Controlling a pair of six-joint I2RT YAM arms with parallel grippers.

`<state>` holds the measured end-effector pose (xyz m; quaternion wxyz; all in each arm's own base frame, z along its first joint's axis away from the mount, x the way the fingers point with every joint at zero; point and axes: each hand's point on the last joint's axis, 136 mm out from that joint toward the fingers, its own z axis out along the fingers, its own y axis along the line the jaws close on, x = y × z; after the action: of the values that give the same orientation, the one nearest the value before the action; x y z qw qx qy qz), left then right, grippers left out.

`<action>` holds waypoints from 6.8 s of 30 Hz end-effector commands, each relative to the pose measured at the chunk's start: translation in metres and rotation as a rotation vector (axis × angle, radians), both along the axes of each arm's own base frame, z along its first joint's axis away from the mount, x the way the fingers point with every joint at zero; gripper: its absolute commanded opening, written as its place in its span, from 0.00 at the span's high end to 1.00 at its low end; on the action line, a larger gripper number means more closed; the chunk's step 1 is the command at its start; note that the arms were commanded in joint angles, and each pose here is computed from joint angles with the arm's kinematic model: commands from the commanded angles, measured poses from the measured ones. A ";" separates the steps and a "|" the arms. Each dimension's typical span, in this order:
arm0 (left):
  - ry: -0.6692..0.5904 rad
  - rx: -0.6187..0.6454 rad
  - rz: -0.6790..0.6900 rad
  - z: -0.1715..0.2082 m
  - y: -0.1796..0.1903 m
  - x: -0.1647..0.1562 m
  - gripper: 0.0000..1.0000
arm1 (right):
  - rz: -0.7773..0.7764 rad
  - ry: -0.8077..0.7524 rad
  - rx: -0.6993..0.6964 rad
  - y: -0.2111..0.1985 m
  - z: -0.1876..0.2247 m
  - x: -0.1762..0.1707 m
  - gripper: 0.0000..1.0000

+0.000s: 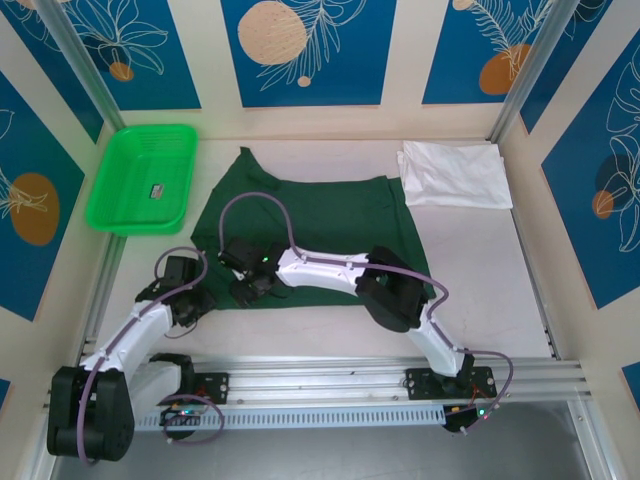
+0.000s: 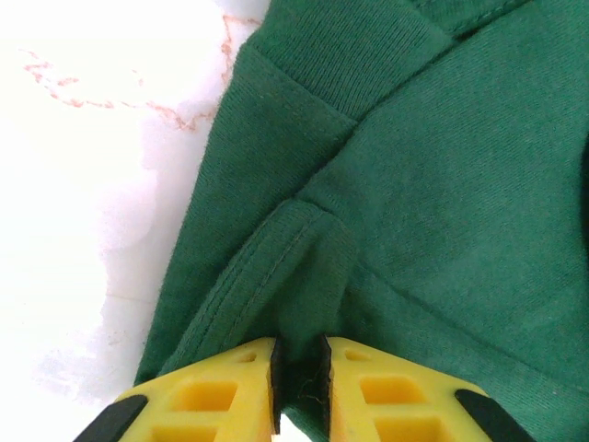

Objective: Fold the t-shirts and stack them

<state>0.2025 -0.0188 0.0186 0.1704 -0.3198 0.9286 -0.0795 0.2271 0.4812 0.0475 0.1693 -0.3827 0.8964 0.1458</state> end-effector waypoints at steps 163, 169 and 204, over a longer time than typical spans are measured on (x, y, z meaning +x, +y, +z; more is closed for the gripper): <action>-0.304 0.055 -0.378 0.173 -0.097 0.362 0.26 | -1.300 0.021 0.420 -0.446 0.068 0.219 0.35; -0.299 0.055 -0.410 0.119 -0.085 0.420 0.29 | -1.320 0.070 0.391 -0.454 0.040 0.259 0.40; -0.365 -0.015 -0.308 0.026 -0.065 0.476 0.48 | -1.299 0.107 0.395 -0.450 0.004 0.278 0.40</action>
<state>0.6753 -0.0909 0.0453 0.3161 -0.1482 0.9220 -0.1675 0.4950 0.0296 0.0466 0.2364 0.2914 0.9083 0.1847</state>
